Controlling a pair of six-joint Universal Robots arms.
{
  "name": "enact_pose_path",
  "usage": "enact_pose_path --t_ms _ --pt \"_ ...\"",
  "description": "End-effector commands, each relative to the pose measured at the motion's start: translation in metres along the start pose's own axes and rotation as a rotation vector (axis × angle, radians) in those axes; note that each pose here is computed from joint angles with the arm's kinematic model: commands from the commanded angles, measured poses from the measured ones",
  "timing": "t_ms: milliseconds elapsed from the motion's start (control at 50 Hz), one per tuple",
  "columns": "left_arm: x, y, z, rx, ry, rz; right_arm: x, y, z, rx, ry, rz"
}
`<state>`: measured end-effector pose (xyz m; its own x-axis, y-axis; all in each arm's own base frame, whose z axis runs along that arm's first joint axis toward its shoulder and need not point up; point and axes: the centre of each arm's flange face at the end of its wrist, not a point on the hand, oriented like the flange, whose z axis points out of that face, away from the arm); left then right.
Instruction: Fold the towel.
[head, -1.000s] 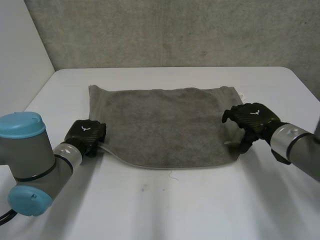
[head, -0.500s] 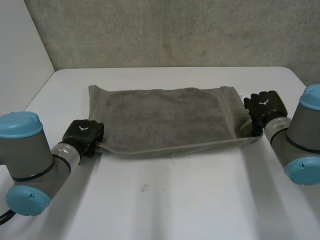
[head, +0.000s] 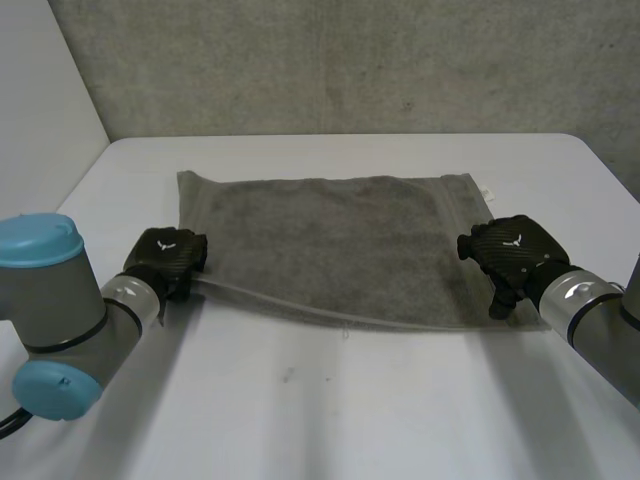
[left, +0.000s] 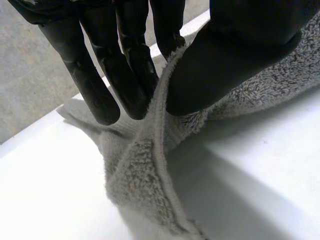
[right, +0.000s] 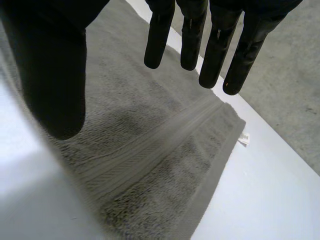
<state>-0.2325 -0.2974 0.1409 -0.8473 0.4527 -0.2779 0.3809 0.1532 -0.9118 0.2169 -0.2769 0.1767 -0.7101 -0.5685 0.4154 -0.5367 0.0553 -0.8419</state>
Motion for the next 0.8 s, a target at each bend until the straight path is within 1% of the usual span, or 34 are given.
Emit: enact_pose_path --t_ms 20,140,180,200,240,320,500,720,800 --pt "-0.005 -0.012 0.008 0.039 -0.014 0.001 -0.001 0.005 -0.004 -0.043 -0.010 0.029" --pt "-0.011 -0.027 0.015 0.084 -0.031 0.003 -0.005 0.018 0.003 -0.085 -0.025 0.086" --pt "-0.012 -0.030 0.020 0.096 -0.033 0.005 -0.009 0.029 0.010 -0.118 -0.036 0.164" --pt "-0.012 -0.030 0.020 0.096 -0.033 0.005 -0.009 0.029 0.010 -0.118 -0.036 0.165" --pt "-0.013 -0.032 0.023 0.102 -0.037 0.003 -0.012 0.034 0.016 -0.131 -0.045 0.232" --pt "-0.013 -0.032 0.027 0.107 -0.037 -0.003 -0.015 0.040 0.027 -0.133 -0.047 0.292" --pt "-0.016 -0.034 0.029 0.112 -0.041 -0.004 -0.002 0.039 0.044 -0.074 0.054 0.273" --pt "-0.015 -0.030 0.029 0.100 -0.039 -0.006 0.009 0.042 0.055 -0.066 0.088 0.261" --pt "-0.017 -0.028 0.028 0.091 -0.044 -0.008 0.029 0.048 0.056 -0.078 0.136 0.266"
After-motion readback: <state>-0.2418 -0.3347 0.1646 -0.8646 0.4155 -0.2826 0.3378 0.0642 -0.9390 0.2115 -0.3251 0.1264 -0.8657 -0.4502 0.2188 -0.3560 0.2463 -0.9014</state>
